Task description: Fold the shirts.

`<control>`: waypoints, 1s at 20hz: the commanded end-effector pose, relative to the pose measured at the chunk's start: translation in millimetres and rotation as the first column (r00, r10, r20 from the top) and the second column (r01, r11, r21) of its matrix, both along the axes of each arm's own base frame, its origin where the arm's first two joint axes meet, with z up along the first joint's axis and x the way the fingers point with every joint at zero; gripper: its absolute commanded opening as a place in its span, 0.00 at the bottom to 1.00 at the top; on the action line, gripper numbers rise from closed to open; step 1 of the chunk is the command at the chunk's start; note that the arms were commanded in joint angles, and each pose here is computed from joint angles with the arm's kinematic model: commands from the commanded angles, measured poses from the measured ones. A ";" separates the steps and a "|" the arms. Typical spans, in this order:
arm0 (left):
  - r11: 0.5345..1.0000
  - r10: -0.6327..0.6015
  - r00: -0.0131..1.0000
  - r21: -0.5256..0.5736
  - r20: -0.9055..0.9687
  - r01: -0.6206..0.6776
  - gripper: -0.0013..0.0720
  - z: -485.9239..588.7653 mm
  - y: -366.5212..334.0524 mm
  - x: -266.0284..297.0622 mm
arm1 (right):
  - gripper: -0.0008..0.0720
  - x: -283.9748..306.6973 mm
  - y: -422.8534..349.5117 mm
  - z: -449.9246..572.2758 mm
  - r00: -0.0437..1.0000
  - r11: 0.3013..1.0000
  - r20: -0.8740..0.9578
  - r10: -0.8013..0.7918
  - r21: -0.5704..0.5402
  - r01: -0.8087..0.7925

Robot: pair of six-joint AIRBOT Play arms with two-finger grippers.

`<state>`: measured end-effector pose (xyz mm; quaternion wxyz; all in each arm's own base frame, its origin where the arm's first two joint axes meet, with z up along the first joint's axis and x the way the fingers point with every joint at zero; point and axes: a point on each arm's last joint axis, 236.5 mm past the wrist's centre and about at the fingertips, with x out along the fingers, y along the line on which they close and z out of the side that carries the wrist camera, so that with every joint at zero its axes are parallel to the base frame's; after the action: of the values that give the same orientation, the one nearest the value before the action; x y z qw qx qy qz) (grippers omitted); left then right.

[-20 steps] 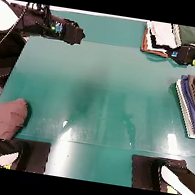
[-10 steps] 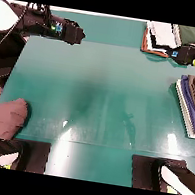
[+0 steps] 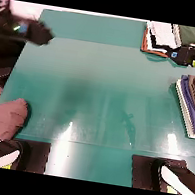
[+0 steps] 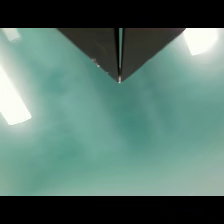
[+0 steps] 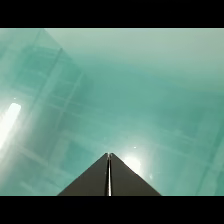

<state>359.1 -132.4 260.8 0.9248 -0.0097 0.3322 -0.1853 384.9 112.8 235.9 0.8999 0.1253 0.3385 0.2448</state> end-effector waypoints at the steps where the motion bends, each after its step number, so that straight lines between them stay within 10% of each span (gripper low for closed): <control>1: 0.949 0.238 0.960 0.244 -0.145 -0.198 0.05 -56.1 100.5 -58.1 | 0.04 -0.9 0.5 -0.3 1.000 1.000 -0.003 0.003 0.000 -0.003; 2: 0.926 0.294 0.931 0.305 -0.216 -0.222 0.06 -83.1 120.2 -78.3 | 0.04 -0.9 0.5 -0.3 1.000 1.000 -0.003 0.003 0.000 -0.003; 4: 0.892 0.375 0.865 0.385 -0.332 -0.239 0.87 -134.0 143.7 -107.6 | 0.04 -0.9 0.5 -0.3 1.000 1.000 -0.003 0.003 0.000 -0.003; 5: 0.878 0.413 0.822 0.412 -0.391 -0.245 0.96 -162.2 151.6 -120.4 | 0.04 -0.9 0.4 -0.3 1.000 1.000 -0.003 0.002 0.000 -0.002; 16: 0.808 0.560 0.579 0.543 -0.592 -0.226 0.92 -309.7 183.7 -196.6 | 0.04 -0.8 0.3 -0.3 1.000 1.000 -0.003 0.002 -0.001 -0.002; 17: 0.808 0.561 0.584 0.541 -0.586 -0.233 0.66 -304.3 183.8 -193.3 | 0.04 -0.7 0.3 -0.2 1.000 1.000 -0.002 0.002 -0.001 -0.002; 18: 0.809 0.559 0.600 0.535 -0.572 -0.243 0.13 -295.2 183.6 -186.2 | 0.04 -0.6 0.3 -0.1 1.000 1.000 -0.002 0.002 -0.001 -0.002; 20: 0.815 0.551 0.657 0.502 -0.515 -0.290 0.05 -262.5 181.3 -160.3 | 0.04 1.2 -0.3 1.6 1.000 1.000 0.007 -0.004 0.002 0.004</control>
<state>180.2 49.0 -26.1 0.7309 0.0351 0.6714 0.1174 384.4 113.0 235.4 0.8993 0.1251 0.3399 0.2451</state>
